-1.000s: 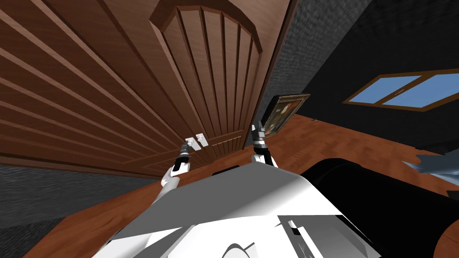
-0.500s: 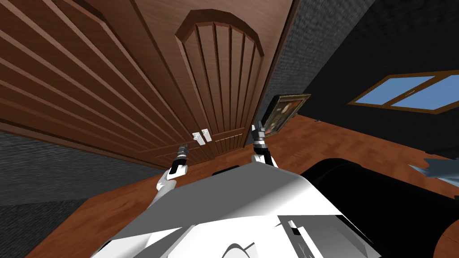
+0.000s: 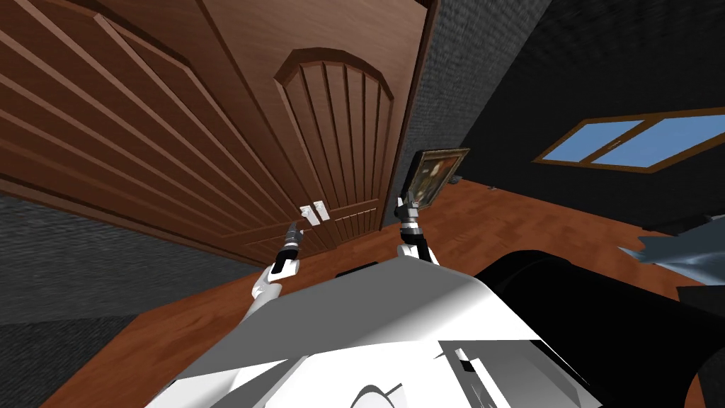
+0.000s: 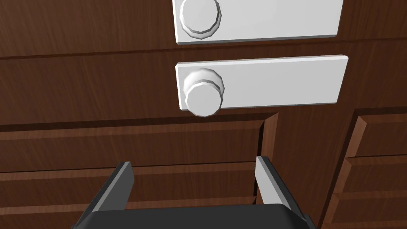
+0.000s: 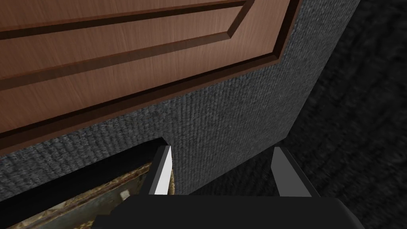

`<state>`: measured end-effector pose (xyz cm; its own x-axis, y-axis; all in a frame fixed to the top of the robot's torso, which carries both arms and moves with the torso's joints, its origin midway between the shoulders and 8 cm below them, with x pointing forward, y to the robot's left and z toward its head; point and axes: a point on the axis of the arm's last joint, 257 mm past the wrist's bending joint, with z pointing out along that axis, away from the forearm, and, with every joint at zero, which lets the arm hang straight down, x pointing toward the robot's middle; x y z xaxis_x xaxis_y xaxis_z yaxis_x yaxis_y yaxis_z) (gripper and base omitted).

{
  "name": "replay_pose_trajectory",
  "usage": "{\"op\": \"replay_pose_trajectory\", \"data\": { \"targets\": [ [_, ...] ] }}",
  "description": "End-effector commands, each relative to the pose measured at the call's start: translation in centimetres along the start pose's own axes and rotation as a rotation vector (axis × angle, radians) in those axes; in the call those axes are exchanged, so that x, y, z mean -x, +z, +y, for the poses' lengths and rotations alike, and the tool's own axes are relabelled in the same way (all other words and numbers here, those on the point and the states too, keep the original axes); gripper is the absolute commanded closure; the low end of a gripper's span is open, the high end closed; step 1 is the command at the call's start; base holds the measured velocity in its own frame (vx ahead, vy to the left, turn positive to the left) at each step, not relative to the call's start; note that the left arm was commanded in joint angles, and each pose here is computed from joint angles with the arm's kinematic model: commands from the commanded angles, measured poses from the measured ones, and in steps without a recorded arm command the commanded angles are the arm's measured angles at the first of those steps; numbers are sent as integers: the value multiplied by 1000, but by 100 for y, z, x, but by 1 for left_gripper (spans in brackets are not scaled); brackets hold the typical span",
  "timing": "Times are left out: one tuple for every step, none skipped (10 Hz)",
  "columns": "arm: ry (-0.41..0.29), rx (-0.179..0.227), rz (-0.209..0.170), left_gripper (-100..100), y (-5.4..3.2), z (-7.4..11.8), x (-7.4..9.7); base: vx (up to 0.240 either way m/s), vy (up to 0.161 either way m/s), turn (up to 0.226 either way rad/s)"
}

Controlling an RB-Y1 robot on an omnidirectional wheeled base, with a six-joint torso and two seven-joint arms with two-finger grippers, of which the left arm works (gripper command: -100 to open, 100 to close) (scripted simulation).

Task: Pull the door open

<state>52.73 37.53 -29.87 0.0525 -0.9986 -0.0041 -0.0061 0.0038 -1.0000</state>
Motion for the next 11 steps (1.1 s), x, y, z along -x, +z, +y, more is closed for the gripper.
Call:
{"op": "replay_pose_trajectory", "data": {
  "targets": [
    [16,24,-42,-100,-95,96,271,-43,62,168],
    [23,34,-61,-100,-139,136,393,-24,136,226],
    [32,46,-86,-100,-196,182,546,37,154,168],
    [32,46,-86,-100,-196,182,546,56,110,21],
    [34,48,-94,-100,-203,188,586,144,59,-24],
    [33,44,-91,-100,-187,177,560,185,22,-43],
    [29,37,-84,-100,-156,155,503,213,-20,-78],
    [24,27,-71,-100,-111,120,411,224,-63,-106],
    [20,18,-60,-100,-74,88,329,206,-104,-153],
    [12,2,-39,-100,-9,29,182,222,-140,-161],
    [6,-9,-24,-100,35,-15,74,232,-150,-167]
  ]
}}
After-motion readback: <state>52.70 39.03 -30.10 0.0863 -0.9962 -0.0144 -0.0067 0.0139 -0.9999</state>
